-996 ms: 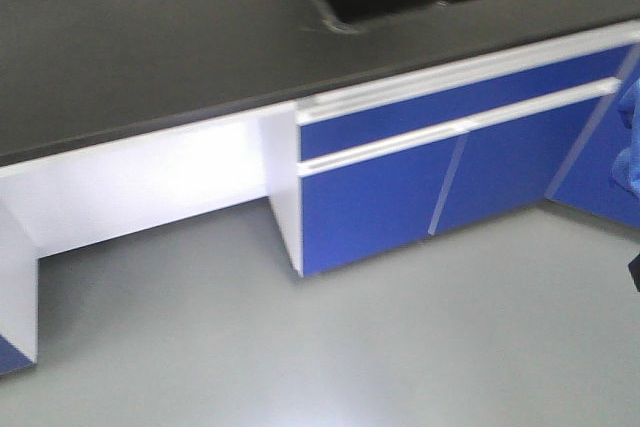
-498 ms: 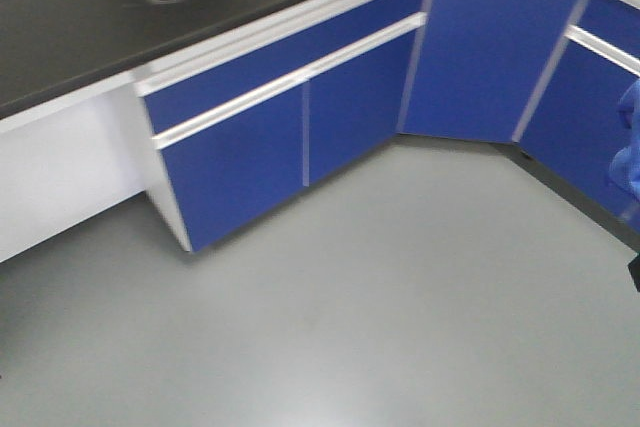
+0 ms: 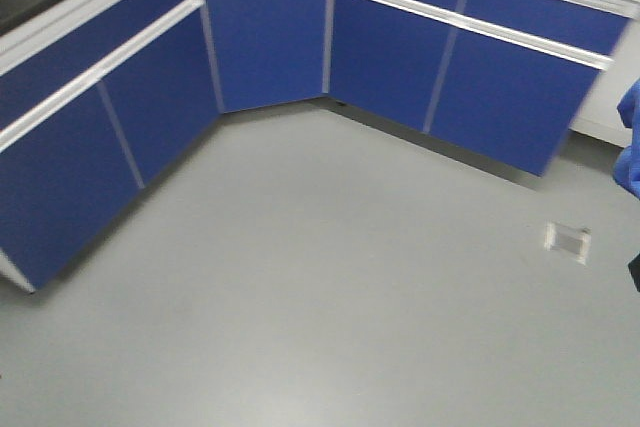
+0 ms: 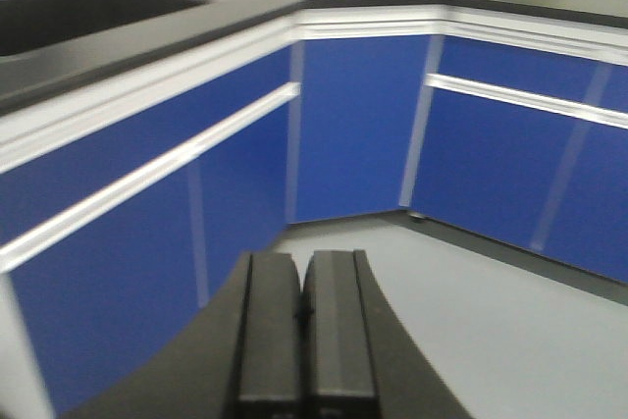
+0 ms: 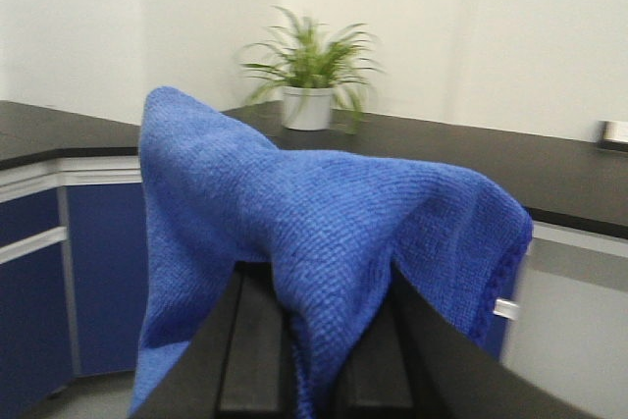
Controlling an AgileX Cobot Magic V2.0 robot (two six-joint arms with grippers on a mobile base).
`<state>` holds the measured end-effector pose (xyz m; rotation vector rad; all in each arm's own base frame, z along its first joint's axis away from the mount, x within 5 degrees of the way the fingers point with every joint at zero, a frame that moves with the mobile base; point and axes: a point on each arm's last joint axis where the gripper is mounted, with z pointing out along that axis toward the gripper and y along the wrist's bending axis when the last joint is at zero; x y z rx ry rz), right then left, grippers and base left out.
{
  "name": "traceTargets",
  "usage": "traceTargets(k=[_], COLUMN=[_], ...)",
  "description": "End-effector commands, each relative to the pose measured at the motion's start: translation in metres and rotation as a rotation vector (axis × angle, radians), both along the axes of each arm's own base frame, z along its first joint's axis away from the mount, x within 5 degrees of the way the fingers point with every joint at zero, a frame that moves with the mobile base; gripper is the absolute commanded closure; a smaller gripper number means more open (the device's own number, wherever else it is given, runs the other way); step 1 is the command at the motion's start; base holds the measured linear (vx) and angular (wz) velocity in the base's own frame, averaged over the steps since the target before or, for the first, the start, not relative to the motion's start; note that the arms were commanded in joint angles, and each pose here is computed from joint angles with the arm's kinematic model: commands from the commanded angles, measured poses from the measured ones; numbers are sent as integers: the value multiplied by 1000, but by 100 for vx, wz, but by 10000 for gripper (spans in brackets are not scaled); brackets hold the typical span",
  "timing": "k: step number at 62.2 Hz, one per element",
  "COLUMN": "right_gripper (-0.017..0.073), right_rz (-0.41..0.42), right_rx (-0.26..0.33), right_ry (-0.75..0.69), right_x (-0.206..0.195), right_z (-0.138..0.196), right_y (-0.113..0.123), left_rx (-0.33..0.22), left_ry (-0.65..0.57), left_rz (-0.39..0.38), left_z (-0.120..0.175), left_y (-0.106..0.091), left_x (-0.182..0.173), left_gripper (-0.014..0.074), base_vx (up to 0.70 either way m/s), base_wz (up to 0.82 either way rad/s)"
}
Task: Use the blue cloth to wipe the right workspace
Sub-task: 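Drive the base to the other counter holding the cloth in the right gripper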
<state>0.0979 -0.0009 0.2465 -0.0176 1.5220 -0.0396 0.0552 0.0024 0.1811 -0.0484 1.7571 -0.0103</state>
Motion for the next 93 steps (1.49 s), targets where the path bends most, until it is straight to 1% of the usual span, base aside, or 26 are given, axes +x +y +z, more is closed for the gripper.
traceTargets(k=[1, 57, 93], right_gripper=[559, 559, 559], right_rz=[-21, -22, -22], right_rx=[-13, -13, -13], right_ry=[-106, -107, -107], right_x=[1, 1, 1], right_z=[16, 16, 16], right_y=[-2, -2, -2], left_rx=[-8, -8, -8], left_ry=[-65, -65, -65], left_rz=[-15, -15, -15], left_z=[-2, -2, -2], left_y=[-1, -1, -1], left_x=[1, 1, 1], left_gripper=[599, 599, 599], base_vx=[-18, -13, 10], base_wz=[-69, -60, -50])
